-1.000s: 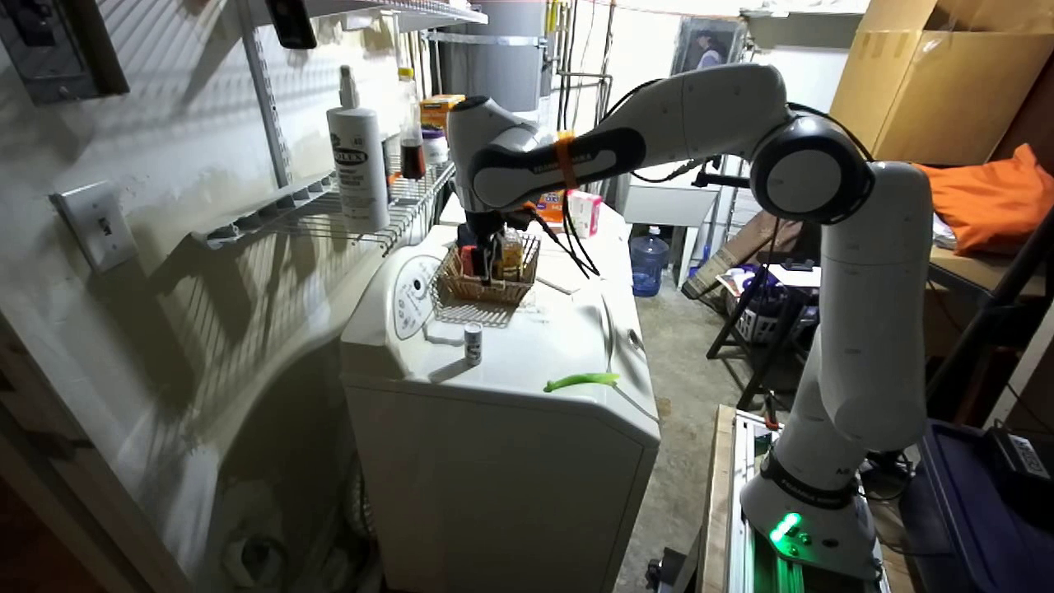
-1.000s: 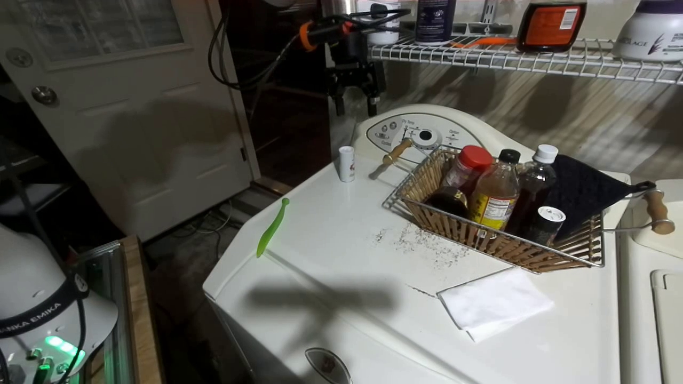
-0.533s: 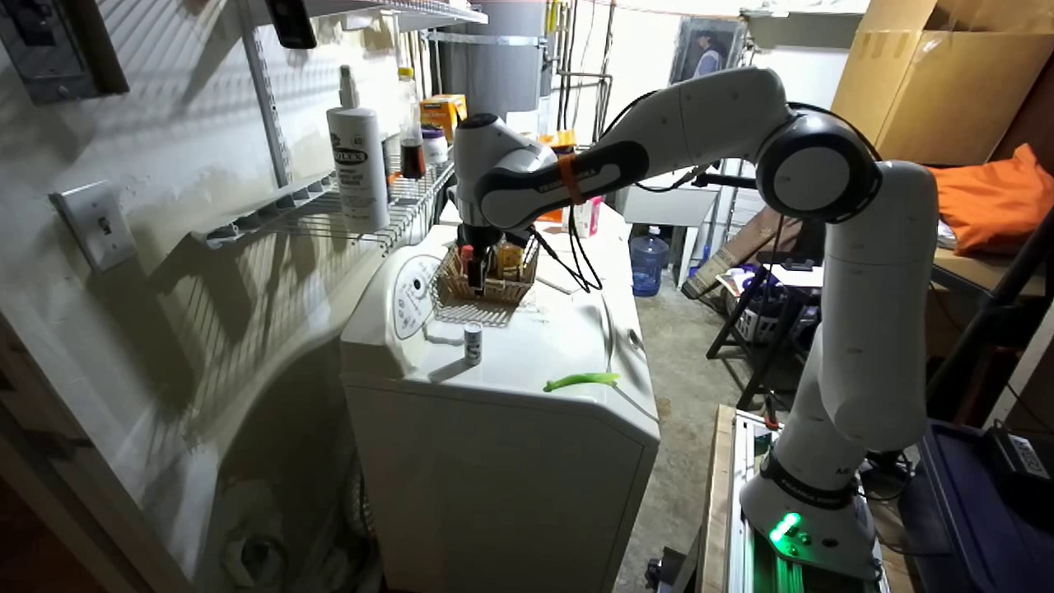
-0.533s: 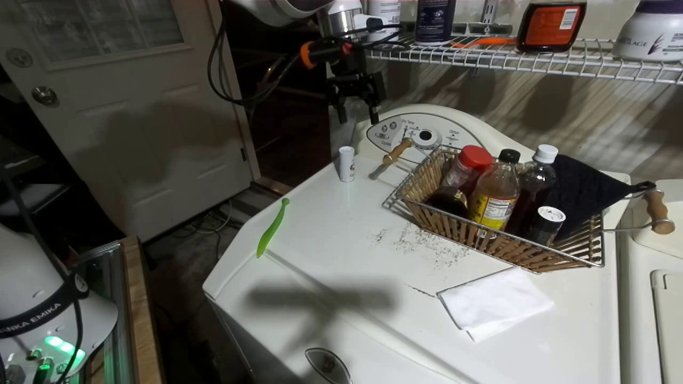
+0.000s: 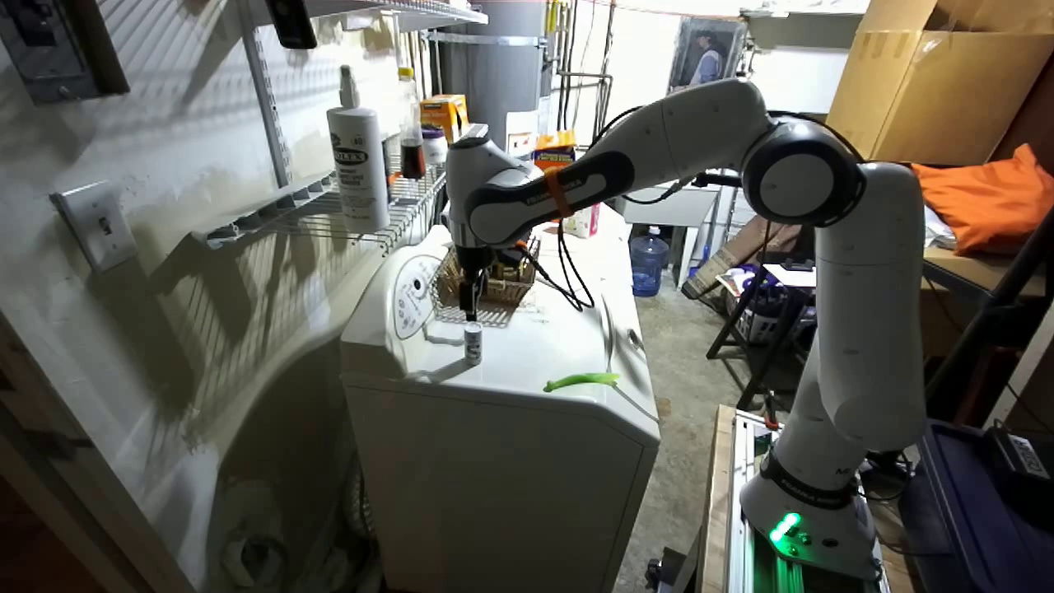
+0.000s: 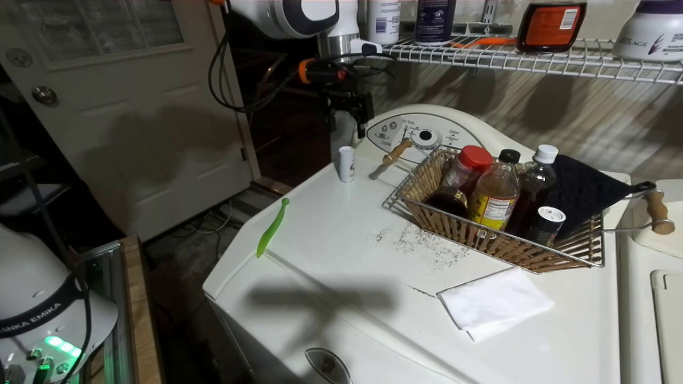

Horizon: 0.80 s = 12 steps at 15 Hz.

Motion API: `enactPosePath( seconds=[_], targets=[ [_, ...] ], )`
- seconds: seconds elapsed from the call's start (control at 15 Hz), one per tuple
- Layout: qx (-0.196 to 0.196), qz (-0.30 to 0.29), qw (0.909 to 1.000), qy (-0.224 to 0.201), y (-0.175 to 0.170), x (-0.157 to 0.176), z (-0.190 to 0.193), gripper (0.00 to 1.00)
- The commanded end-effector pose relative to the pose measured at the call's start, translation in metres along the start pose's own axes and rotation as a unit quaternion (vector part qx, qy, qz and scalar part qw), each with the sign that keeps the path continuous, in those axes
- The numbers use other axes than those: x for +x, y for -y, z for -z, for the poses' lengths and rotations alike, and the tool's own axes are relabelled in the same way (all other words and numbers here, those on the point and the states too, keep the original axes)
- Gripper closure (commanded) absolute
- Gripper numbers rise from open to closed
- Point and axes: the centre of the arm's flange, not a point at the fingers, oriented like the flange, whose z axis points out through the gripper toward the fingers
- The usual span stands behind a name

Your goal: Put the black and white containers in the basket.

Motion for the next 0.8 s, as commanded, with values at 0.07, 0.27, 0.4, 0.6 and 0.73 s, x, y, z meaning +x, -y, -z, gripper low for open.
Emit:
enactPosePath(
  seconds=[0.07, 0.27, 0.4, 0.6, 0.73],
  targets=[
    [0.026, -0.001, 0.9996, -0.009, 0.004, -0.001, -0.02, 0.0],
    [0.033, -0.005, 0.9994, 0.006, 0.005, -0.003, -0.031, 0.0],
    [0.036, -0.003, 0.9993, 0.006, 0.006, -0.003, -0.037, 0.0],
    [0.036, -0.004, 0.9993, 0.01, 0.006, -0.003, -0.044, 0.02],
    [0.034, -0.004, 0.9993, 0.013, 0.006, -0.004, -0.048, 0.1]
  ],
)
